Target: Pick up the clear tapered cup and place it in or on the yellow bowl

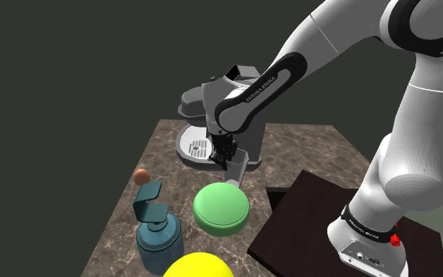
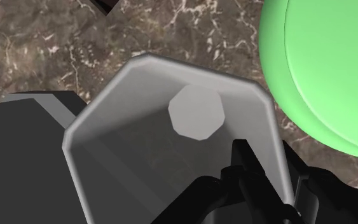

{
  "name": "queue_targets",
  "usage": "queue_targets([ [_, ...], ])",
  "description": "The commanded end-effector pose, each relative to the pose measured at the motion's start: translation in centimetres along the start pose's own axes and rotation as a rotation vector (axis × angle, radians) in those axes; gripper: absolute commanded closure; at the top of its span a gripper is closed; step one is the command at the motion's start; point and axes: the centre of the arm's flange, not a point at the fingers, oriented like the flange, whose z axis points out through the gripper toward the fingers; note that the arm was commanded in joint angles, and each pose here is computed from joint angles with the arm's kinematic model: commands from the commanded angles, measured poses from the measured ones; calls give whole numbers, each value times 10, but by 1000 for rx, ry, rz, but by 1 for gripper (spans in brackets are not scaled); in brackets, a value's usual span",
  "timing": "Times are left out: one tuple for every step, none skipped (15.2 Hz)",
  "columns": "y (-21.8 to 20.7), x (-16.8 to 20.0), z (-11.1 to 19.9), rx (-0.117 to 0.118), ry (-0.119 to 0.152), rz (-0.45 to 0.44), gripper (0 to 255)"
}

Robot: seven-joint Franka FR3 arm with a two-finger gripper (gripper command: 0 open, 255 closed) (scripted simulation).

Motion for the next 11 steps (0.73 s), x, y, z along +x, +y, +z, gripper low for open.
queue_targets([
  [0,0,0,0,0,0,255],
  [0,0,0,0,0,0,255],
  [0,0,0,0,0,0,255],
  [1,-1,-5,0,0,0,255],
  [1,-2,-10,0,0,0,255],
  [2,-2,-15,0,0,0,255],
  [3,-3,-21,0,0,0,255],
  [3,-4,-26,0,0,0,255],
  [4,-5,-31,0,0,0,255],
  [4,-5,-36,0,0,0,255],
  [5,-6,-41,0,0,0,255],
])
